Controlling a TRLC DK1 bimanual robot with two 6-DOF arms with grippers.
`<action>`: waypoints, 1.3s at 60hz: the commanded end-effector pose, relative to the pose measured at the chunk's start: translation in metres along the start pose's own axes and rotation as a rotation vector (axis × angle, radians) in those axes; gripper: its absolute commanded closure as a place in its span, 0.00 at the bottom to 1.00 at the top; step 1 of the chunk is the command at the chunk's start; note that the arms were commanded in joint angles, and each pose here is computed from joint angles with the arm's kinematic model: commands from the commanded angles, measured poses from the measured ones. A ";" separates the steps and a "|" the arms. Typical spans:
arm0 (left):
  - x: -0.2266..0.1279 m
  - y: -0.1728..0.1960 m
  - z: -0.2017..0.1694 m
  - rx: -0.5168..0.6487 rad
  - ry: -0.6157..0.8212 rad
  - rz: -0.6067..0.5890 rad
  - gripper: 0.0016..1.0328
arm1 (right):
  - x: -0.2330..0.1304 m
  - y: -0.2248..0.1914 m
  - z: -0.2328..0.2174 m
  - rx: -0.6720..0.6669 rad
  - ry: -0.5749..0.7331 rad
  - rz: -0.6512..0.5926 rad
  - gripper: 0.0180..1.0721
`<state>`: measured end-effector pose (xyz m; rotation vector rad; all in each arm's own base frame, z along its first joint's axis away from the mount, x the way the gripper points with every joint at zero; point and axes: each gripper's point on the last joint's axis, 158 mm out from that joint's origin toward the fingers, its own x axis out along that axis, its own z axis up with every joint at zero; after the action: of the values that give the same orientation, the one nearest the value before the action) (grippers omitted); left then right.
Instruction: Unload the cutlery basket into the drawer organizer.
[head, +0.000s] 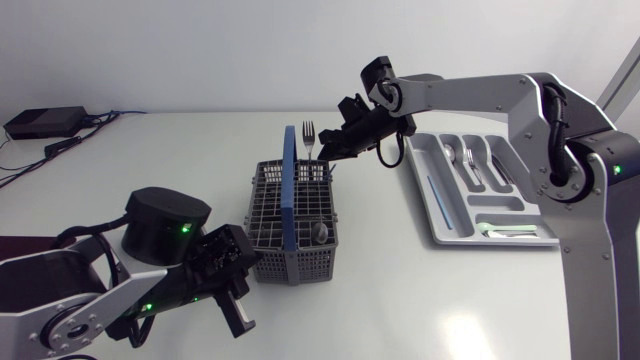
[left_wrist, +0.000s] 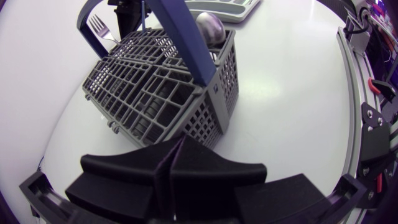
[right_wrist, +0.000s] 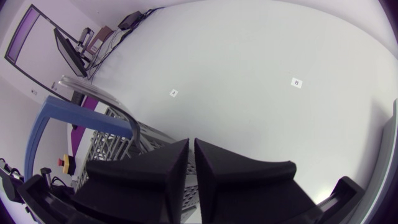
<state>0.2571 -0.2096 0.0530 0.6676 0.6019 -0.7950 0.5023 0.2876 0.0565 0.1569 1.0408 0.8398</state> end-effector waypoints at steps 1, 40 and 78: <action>0.006 0.001 -0.009 0.009 0.020 0.007 0.80 | -0.001 0.003 -0.024 0.017 0.053 0.016 0.86; 0.027 0.090 -0.004 -0.045 -0.046 0.121 0.80 | -0.032 0.015 -0.082 0.043 0.081 0.022 0.87; 0.074 0.156 0.029 -0.088 -0.148 0.095 0.80 | -0.065 0.030 -0.128 0.046 0.062 -0.050 0.87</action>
<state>0.4161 -0.1622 0.0511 0.5437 0.5425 -0.6619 0.3839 0.2099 0.0389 0.1380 1.1315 0.7180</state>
